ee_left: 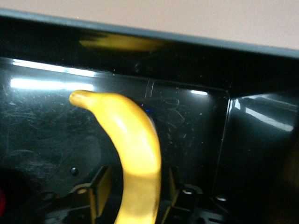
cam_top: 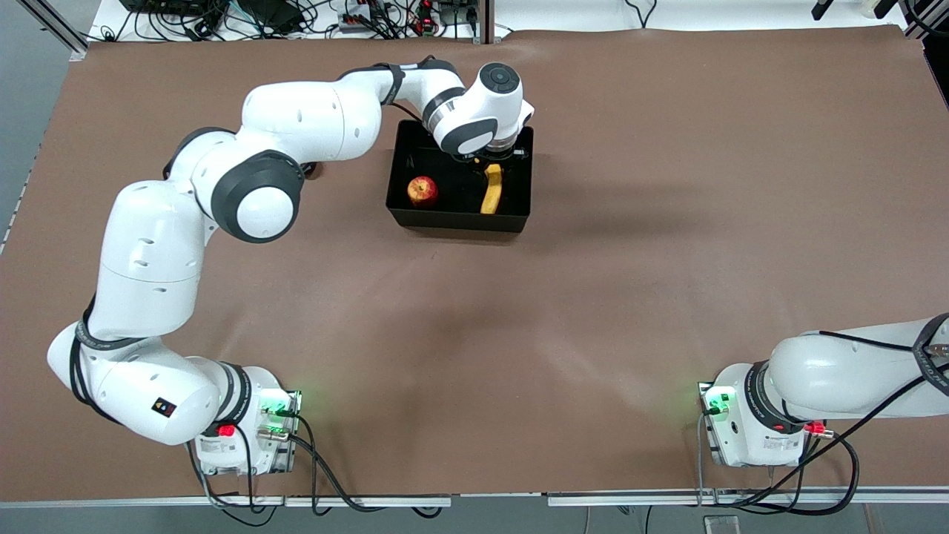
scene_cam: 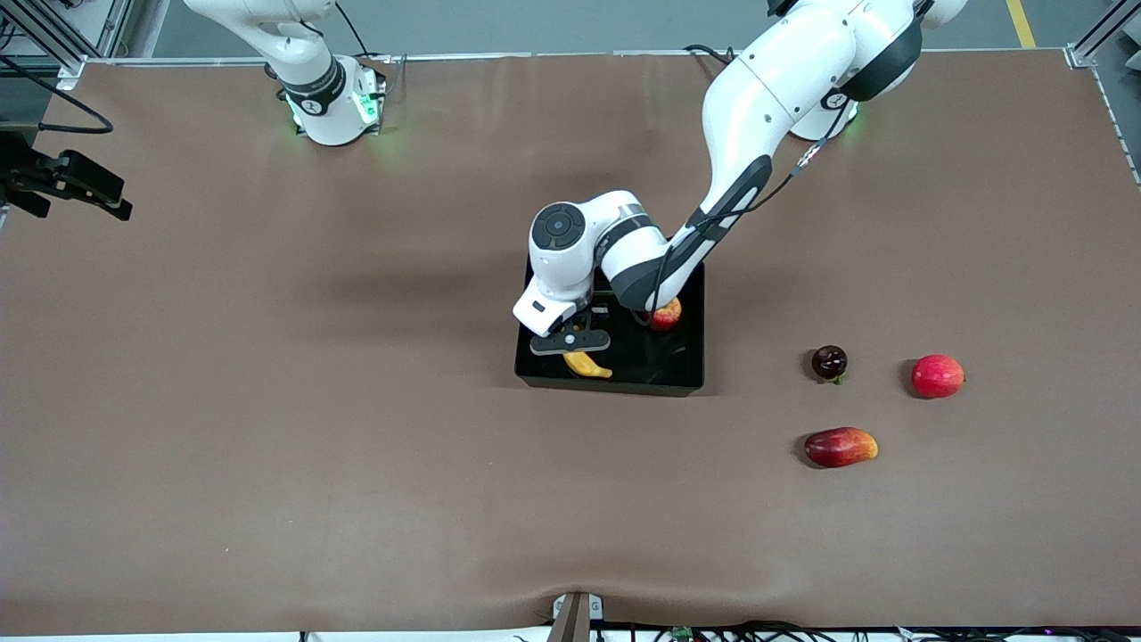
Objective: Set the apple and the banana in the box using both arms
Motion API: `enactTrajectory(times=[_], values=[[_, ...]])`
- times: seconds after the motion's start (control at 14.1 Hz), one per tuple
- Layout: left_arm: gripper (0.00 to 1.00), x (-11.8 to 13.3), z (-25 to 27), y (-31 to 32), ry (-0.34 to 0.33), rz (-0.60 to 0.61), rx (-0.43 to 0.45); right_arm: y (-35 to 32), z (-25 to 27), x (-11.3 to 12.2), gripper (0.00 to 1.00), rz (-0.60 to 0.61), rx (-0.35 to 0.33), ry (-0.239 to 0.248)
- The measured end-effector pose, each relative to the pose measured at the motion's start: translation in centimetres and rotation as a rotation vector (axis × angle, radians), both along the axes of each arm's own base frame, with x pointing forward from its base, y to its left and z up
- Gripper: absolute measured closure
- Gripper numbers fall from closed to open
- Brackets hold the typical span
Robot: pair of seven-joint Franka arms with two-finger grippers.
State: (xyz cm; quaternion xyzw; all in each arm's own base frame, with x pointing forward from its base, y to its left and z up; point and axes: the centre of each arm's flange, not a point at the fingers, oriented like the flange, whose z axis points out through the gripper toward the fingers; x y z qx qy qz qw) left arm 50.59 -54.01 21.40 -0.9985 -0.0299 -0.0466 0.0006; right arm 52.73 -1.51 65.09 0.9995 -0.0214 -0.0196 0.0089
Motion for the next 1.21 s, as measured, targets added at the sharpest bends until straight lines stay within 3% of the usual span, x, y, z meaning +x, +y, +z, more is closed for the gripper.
enactTrajectory(times=[0.21, 0.28, 0.57, 0.78, 0.99, 1.21], values=[[0.04, 2.7, 4.1, 1.8, -0.034, 0.019, 0.013, 0.0, 0.0, 0.0, 0.0, 0.0, 0.0, 0.0], [0.0, 4.0, 6.9, 3.1, -0.05, 0.046, 0.025, 0.0, 0.0, 0.0, 0.0, 0.0, 0.0, 0.0], [0.0, 8.3, 21.3, 12.3, -0.082, 0.223, 0.051, 0.1, 0.0, 0.0, 0.0, 0.002, 0.0, 0.0], [0.0, 9.8, 28.4, 19.9, -0.096, 0.297, 0.097, 0.1, 0.0, 0.0, 0.0, 0.002, 0.0, 0.0], [0.0, 10.9, 33.0, 26.7, -0.068, 0.262, 0.061, 0.1, 0.0, 0.0, 0.0, 0.002, 0.0, 0.0], [0.0, 11.4, 36.1, 34.5, -0.016, 0.132, 0.071, 0.1, 0.0, 0.0, 0.0, 0.002, 0.0, 0.0]])
